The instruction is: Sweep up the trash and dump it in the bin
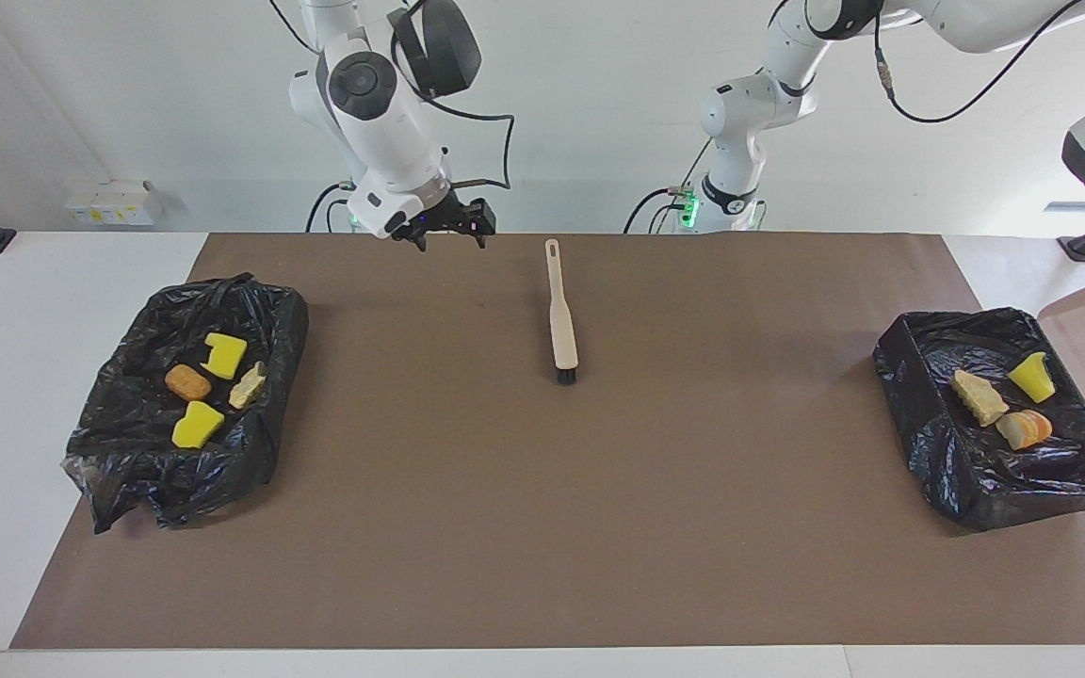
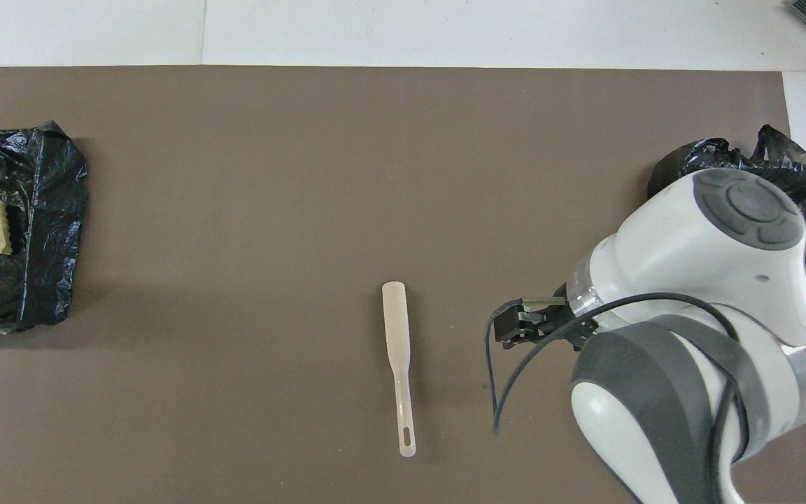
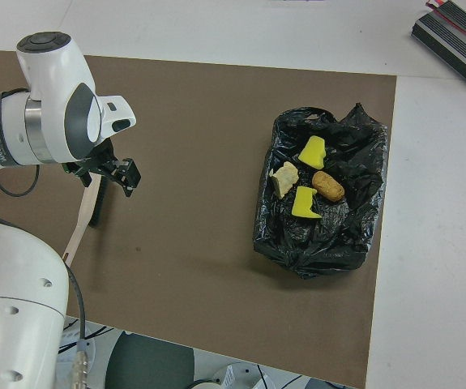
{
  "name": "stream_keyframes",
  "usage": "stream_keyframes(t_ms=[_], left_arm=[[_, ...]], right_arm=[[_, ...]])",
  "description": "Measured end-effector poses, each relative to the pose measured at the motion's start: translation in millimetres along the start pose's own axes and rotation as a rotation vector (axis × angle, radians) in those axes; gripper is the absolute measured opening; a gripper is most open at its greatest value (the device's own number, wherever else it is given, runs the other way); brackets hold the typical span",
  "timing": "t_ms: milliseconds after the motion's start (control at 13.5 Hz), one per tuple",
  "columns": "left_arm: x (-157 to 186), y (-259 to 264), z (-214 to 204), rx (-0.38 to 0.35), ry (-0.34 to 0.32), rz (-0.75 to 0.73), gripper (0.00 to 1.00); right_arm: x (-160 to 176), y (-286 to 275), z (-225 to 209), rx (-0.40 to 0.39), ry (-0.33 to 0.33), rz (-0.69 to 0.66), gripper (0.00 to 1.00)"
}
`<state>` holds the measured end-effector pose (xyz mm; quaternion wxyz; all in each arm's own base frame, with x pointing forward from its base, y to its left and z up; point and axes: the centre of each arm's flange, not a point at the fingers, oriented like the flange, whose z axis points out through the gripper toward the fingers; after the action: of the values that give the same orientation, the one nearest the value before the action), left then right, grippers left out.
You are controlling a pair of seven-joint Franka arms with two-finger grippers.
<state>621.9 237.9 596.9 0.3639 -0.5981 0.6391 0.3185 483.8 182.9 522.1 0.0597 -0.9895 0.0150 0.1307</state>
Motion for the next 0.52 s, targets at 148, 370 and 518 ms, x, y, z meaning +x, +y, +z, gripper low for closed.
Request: stream_keyframes(t_ms=[148,370,518], left_arm=[[-7.0,4.3,-20.2,0.025,0.06,-0.05,0.31],[14.9,4.6,-42.9,0.004,0.245,-0.103,0.31],[45.0,-1.0,-62.3,-0.028,0.39,-0.166,0.31]], right_arm=[[1.9,18.0,-9.8,-0.015,0.025,-0.004,1.0],[8.5,45.8,-32.3,-0.05,0.079,0.011,1.0],[15.0,77.3,-53.2,-0.073,0.121,-0.014,1.0]])
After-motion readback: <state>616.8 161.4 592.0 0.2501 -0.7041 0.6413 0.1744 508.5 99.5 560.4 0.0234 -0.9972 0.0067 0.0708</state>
